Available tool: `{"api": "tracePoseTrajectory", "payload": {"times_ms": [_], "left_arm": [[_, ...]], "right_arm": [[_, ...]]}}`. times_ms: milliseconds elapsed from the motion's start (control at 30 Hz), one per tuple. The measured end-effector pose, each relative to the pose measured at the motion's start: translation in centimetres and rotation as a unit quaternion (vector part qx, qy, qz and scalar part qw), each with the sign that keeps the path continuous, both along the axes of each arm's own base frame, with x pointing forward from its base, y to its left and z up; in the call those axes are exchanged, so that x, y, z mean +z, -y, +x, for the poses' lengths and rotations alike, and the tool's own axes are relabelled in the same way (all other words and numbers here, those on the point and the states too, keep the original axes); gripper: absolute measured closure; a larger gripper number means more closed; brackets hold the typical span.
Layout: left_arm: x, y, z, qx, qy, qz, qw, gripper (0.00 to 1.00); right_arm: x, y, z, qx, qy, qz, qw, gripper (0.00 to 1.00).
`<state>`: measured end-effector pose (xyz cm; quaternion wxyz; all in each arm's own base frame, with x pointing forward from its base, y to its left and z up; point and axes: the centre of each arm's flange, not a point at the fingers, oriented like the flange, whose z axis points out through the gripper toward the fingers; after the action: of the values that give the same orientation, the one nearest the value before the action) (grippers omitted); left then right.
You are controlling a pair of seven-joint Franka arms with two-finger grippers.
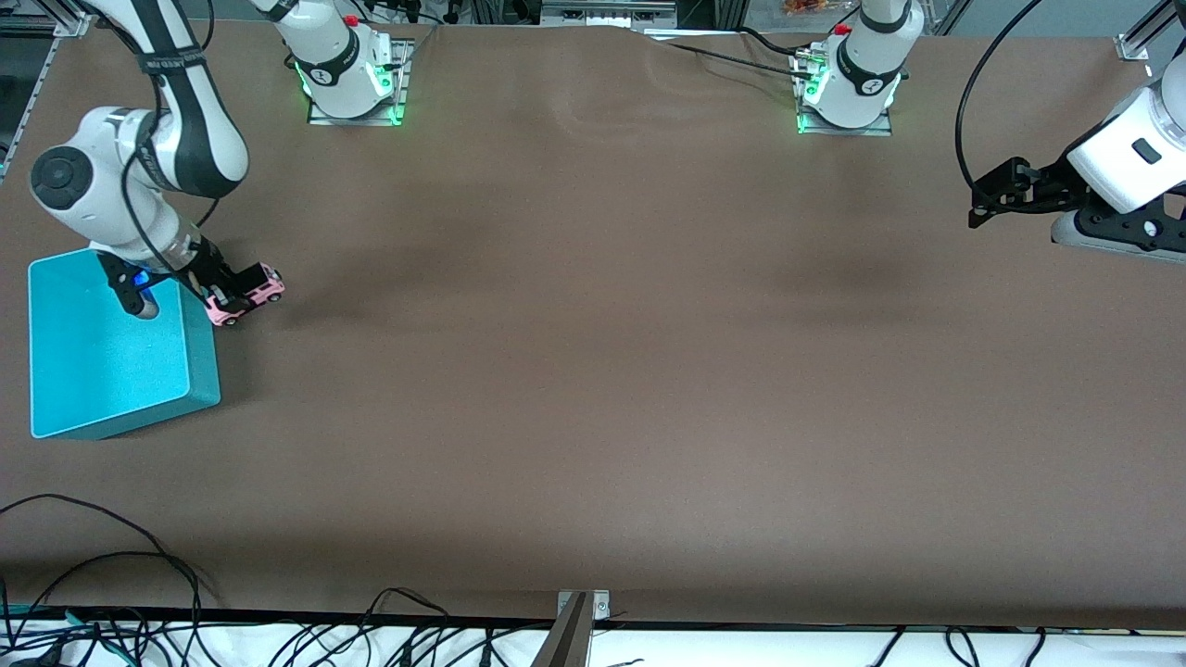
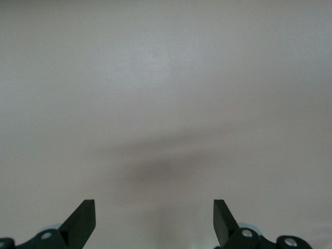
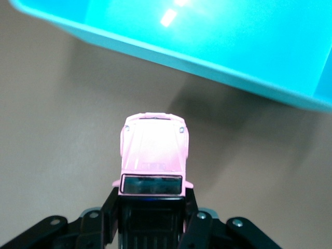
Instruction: Wind and store pink jeep toy
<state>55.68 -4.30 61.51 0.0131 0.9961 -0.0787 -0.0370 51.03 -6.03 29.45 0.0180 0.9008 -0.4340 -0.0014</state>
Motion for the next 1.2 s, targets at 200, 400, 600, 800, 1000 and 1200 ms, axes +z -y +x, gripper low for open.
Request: {"api": "tracePoseTrajectory", "payload": {"times_ms": [200,400,600,800,1000,1200], "left_arm": [[0.0,0.0,0.0,0.000,0.000,0.000,1.000,0.00],[0.0,0.0,0.0,0.000,0.000,0.000,1.000,0.00],[0.0,0.0,0.0,0.000,0.000,0.000,1.000,0.00],[0.0,0.0,0.0,0.000,0.000,0.000,1.000,0.00],[0.0,0.0,0.0,0.000,0.000,0.000,1.000,0.00],[0.0,0.0,0.0,0.000,0.000,0.000,1.000,0.00]], "right_arm": [[3.0,0.3,0.9,0.110,-0.037,0.007,0.993,0.49],[5.5,2.4,1.7,0.218,-0.057,0.002,0.974,0.49],[6.0,6.8,1.1,0.320,-0.081,-0.023,0.944,0.49],[4.9,10.8,0.1,0.401,-0.115,-0.028,0.908,0.49],[3.1,13.7,-0.9,0.458,-0.156,-0.030,0.874,0.49],[0.7,15.0,-0.7,0.480,-0.195,-0.047,0.854,0.49]]}}
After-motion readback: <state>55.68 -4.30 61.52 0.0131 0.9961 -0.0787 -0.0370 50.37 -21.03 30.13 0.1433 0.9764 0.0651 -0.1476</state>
